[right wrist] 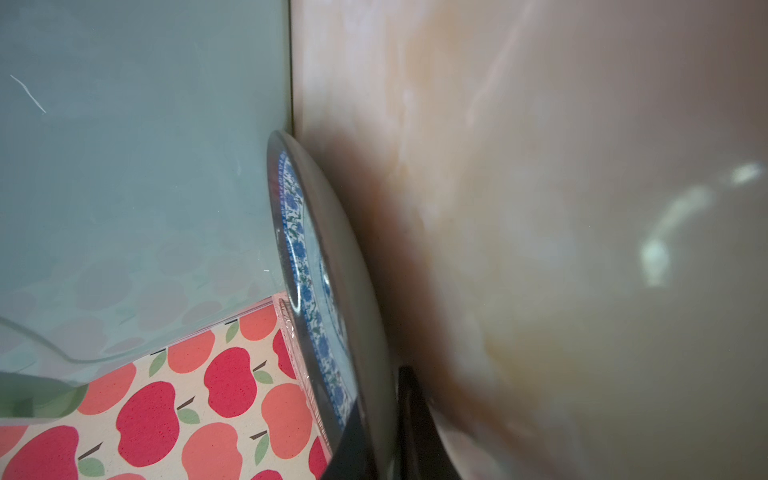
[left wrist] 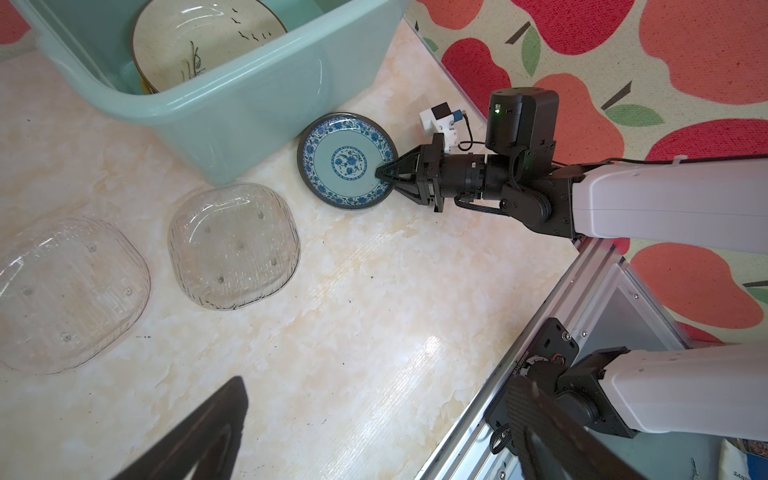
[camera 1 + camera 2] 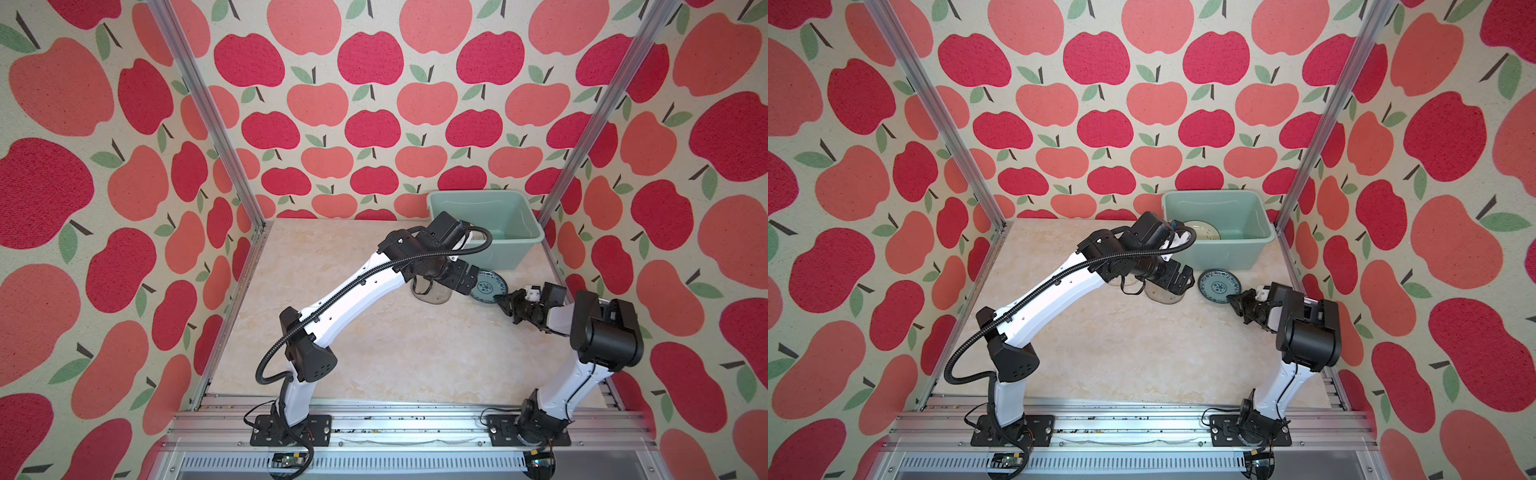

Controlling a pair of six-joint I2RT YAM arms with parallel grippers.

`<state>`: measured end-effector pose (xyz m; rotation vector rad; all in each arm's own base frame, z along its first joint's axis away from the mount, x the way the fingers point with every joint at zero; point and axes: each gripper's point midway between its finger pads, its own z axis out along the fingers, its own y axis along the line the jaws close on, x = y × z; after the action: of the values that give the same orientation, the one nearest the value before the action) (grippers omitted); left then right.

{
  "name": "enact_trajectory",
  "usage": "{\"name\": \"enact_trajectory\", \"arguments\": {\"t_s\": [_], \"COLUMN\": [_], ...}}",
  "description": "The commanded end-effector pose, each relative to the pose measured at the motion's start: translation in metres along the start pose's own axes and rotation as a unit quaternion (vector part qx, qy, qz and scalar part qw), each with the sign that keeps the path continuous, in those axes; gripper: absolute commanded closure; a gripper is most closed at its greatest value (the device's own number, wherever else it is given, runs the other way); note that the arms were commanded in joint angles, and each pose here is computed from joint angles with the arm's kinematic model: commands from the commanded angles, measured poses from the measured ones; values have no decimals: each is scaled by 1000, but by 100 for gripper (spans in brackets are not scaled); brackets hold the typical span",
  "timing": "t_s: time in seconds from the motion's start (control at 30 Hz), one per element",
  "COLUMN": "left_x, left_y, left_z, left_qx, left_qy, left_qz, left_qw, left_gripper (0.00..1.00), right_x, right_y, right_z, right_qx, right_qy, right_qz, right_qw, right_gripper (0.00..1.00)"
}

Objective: Place the plates into the plastic bin on the countertop
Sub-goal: 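Pinch the blue floral plate's rim with the right gripper while the left pushes it, then lift the blue floral plate upright and carry it to the bin with the right gripper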

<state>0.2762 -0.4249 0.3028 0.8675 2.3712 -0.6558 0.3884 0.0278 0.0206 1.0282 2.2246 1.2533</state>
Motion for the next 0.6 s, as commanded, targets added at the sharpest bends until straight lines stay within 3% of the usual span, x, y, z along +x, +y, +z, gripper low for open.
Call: {"name": "enact_trajectory", "arguments": {"t_s": [0.0, 0.17, 0.37, 0.57], "left_x": [1, -7, -18, -17], "left_y": [5, 1, -5, 7], "left_z": [-3, -15, -43, -75], "left_qx": [-12, -6, 5, 29], "left_qy": [9, -10, -50, -98], "left_qz": [4, -3, -2, -20], "left_qw": [1000, 1000, 999, 995], "left_gripper": [1, 1, 1, 1], "right_x": [7, 21, 44, 67], "right_y": [-14, 3, 41, 98], "right_z": [-5, -35, -94, -143], "right_qx": [44, 74, 117, 100], "right_qy": [1, 3, -3, -16], "right_qz": [12, -22, -104, -143], "right_qw": [999, 997, 988, 985], "right_gripper": [91, 98, 100, 100]}}
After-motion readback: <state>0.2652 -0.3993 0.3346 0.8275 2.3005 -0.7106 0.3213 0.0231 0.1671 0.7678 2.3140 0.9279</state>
